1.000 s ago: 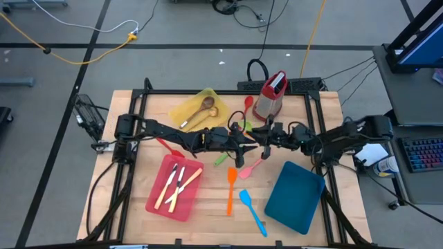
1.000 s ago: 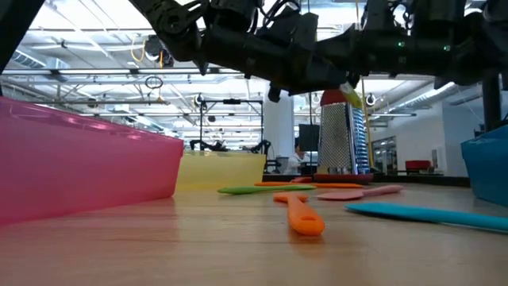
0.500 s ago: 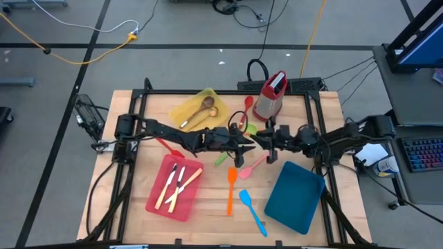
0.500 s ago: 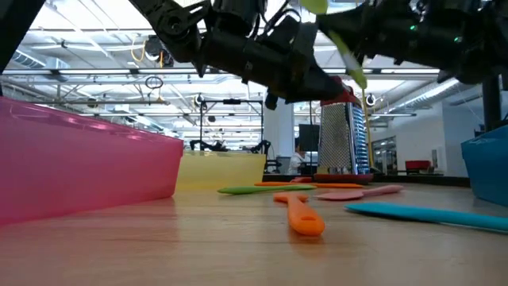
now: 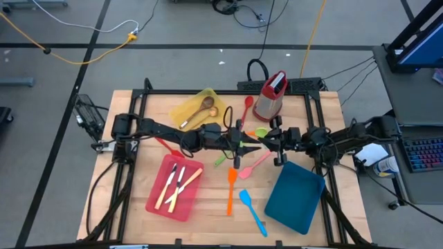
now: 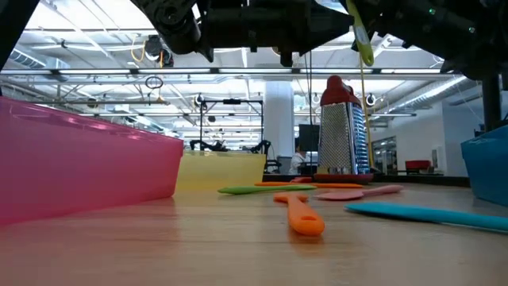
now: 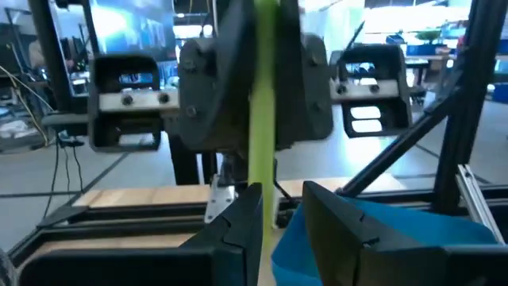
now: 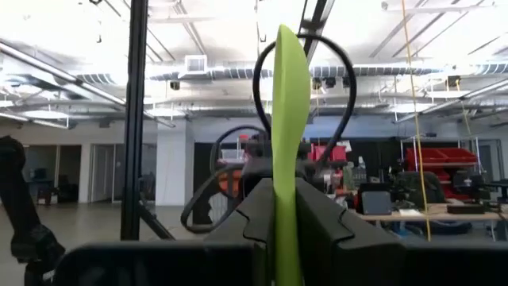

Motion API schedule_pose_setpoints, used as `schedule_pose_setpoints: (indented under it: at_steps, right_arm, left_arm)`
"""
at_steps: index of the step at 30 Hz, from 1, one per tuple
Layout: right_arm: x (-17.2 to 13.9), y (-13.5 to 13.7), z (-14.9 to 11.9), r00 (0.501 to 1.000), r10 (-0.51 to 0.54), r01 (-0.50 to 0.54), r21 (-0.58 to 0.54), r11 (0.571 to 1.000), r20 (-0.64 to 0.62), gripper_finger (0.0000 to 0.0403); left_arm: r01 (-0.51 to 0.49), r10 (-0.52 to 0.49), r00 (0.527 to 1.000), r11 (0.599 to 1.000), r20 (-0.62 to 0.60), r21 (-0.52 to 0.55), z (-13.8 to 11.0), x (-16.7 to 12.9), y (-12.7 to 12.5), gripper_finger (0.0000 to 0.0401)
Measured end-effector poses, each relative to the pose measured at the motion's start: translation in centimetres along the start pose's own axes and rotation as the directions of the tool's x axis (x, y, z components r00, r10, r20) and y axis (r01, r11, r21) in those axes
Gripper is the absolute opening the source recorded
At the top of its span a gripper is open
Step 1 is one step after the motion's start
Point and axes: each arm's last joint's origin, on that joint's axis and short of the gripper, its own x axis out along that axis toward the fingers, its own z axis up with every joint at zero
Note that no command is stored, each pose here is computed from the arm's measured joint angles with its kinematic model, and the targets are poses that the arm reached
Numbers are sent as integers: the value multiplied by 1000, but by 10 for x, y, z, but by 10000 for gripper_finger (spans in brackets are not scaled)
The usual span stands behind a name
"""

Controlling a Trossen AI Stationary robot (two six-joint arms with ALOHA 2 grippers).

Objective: Pick & Place Kitchen Items
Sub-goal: Put the green serving spoon into the yellow bin

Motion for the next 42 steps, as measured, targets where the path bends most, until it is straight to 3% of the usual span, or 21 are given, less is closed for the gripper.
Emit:
schedule_pose_setpoints:
  at_steps: [8,18,23,30,42]
  right_arm:
    - [5,-4,2,1000,-14,14,-10,1000,0,23]
    - [30,-5,1,992,-19,15,-28,999,-121,28]
    - [30,-1,4,996,-2,0,-19,1000,-85,21]
    - [30,-1,6,997,-2,1,-20,1000,-73,27]
    - [30,-1,4,996,-3,1,-20,1000,-93,32]
  left_arm:
    - [-4,4,1000,1000,21,3,2,0,1,97]
    - [-40,40,999,999,23,-2,1,0,3,97]
    - [-42,42,999,999,10,-28,0,0,5,97]
    - [-43,40,994,999,104,23,9,-1,5,97]
    - [-48,43,993,998,113,45,10,-1,6,88]
